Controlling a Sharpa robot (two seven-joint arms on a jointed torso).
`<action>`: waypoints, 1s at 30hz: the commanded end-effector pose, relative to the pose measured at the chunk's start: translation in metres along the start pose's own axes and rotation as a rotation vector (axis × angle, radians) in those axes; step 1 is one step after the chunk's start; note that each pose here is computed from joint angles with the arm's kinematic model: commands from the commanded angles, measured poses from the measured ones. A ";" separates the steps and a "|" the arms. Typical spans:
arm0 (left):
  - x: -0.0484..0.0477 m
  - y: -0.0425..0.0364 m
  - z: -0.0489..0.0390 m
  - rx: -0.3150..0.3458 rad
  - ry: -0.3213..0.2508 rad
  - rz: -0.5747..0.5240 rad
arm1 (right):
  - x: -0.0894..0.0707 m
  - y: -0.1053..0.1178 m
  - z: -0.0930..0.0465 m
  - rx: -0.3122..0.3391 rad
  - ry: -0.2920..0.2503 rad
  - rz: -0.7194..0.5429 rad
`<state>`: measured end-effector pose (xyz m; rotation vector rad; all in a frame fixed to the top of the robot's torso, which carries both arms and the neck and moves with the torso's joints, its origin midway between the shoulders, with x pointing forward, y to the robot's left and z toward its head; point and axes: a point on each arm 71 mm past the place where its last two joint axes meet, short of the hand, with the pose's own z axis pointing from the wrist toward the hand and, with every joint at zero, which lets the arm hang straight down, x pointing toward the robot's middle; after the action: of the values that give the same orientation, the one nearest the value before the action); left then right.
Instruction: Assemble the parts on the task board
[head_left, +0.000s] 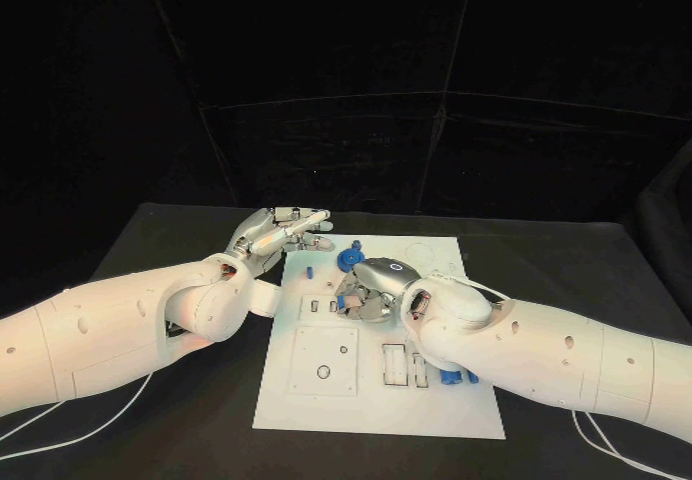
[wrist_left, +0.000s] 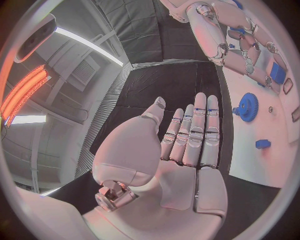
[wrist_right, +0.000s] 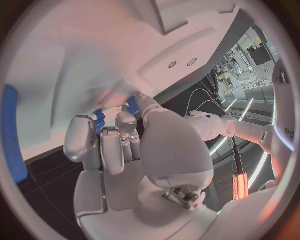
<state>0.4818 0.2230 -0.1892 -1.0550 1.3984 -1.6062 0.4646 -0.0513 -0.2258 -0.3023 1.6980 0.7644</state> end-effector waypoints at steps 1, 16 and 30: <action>0.0010 -0.0013 0.0007 0.005 0.011 -0.006 | 0.005 -0.005 -0.001 0.037 0.011 -0.006; -0.0016 -0.0009 0.0008 0.003 0.005 -0.003 | -0.011 0.004 -0.019 -0.062 -0.203 0.079; -0.0085 0.0024 -0.0029 -0.062 0.045 0.173 | -0.054 -0.010 -0.065 -0.206 -0.216 0.229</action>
<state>0.4828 0.2333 -0.1911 -0.9901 1.4479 -1.5420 0.4386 -0.1106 -0.1780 -0.1902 1.4527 0.9873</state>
